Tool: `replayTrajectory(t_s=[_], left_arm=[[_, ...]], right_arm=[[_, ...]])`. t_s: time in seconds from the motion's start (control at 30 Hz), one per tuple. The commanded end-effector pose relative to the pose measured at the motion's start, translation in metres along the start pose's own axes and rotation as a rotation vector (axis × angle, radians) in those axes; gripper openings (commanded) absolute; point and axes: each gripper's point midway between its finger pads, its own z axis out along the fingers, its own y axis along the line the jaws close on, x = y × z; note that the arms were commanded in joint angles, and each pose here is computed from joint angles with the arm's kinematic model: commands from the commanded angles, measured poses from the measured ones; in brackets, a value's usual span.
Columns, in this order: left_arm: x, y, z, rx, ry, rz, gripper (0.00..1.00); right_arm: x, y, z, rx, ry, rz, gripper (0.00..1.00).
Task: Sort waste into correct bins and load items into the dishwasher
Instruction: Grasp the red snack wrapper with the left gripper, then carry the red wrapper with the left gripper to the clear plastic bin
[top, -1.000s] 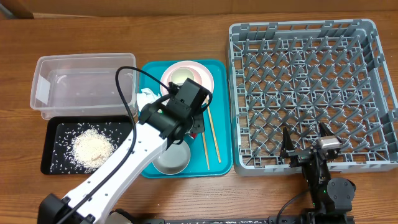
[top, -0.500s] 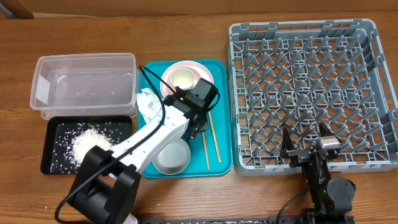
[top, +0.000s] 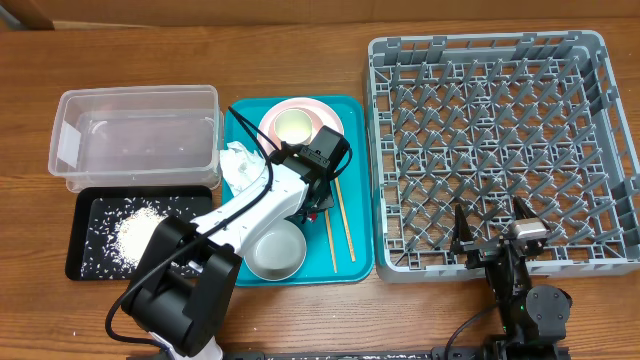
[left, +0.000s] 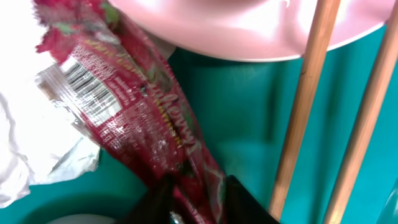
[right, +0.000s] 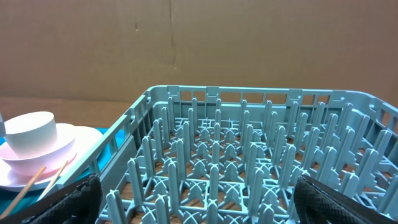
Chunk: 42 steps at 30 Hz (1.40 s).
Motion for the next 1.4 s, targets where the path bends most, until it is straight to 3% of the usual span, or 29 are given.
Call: replayTrajectory(t_s=[0.0,0.1,0.3,0.47,0.53,0.67,0.87,1.07,1.37], left_arm=[[-0.005,0.002,0.002,-0.015,-0.015,-0.018,0.15],[-0.003,0.003,0.001,-0.018,-0.008,-0.014,0.04],[-0.018,0.0,-0.033,-0.02,-0.023,0.018,0.04],[-0.053,-0.007,-0.097,0.042,-0.105,0.008,0.04],[-0.08,0.005,-0.131,0.057,-0.164,-0.051,0.04],[-0.113,0.037,-0.151,0.058,-0.201,-0.16,0.04],[-0.156,0.118,-0.14,0.022,-0.211,-0.39,0.04],[-0.176,0.19,-0.108,-0.044,-0.171,-0.551,0.04],[-0.189,0.223,-0.05,-0.098,-0.109,-0.609,0.04]], right_arm=[[0.002,-0.001,0.0,0.002,-0.003,-0.004,1.0],[0.002,-0.001,0.0,0.002,-0.003,-0.004,1.0],[0.002,-0.001,0.0,0.002,-0.003,-0.004,1.0],[0.002,-0.001,0.0,0.002,-0.003,-0.004,1.0],[0.002,-0.001,0.0,0.002,-0.003,-0.004,1.0],[0.002,-0.001,0.0,0.002,-0.003,-0.004,1.0],[0.002,-0.001,0.0,0.002,-0.003,-0.004,1.0],[0.002,-0.001,0.0,0.002,-0.003,-0.004,1.0],[0.002,-0.001,0.0,0.002,-0.003,-0.004,1.0]])
